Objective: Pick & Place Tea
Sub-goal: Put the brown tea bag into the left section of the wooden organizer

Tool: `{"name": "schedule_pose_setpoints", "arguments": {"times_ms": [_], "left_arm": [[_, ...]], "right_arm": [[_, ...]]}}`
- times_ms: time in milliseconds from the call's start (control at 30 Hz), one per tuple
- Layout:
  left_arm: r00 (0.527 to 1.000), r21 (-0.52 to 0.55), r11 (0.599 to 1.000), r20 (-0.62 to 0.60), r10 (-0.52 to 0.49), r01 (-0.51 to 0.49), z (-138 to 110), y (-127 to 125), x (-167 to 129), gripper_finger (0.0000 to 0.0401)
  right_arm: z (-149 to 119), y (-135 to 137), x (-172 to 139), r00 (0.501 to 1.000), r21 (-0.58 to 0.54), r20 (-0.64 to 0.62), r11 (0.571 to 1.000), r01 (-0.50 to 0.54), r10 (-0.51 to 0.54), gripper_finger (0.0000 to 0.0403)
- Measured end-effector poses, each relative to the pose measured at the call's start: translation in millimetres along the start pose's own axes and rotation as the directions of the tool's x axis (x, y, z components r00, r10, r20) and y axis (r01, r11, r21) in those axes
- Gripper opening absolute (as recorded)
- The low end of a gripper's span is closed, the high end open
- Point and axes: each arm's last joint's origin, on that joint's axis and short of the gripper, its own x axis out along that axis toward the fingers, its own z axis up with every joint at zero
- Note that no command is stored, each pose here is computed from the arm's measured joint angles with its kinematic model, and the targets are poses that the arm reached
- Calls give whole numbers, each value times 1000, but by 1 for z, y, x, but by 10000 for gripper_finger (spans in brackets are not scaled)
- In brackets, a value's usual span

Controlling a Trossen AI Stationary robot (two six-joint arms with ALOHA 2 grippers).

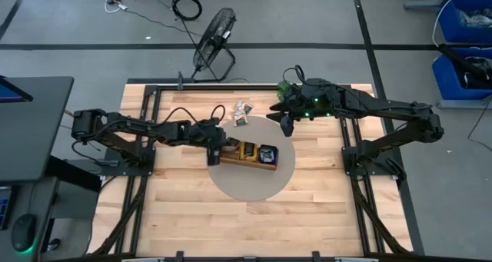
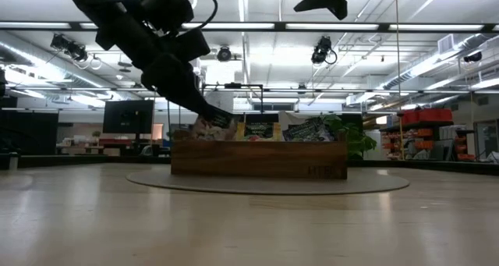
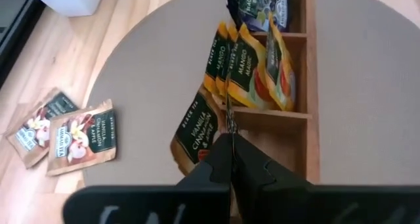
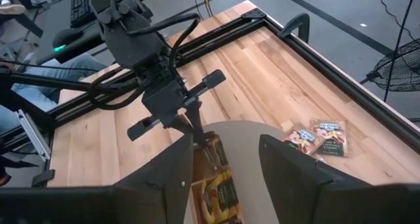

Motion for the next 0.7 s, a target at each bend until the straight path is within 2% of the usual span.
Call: {"name": "schedule_pose_setpoints", "arguments": {"times_ms": [200, 433, 700], "left_arm": [[1000, -3, 1000, -3, 22, -22, 0, 1, 0, 18], [1000, -2, 1000, 9, 28, -28, 1, 1, 0, 70], [979, -57, 978, -9, 202, -203, 1, 6, -1, 132]], "right_arm": [[0, 0, 0, 1000, 0, 5, 1000, -2, 2, 183], [0, 0, 0, 1000, 0, 4, 1000, -2, 2, 183], [0, 0, 0, 1000, 0, 4, 1000, -2, 2, 183]]}}
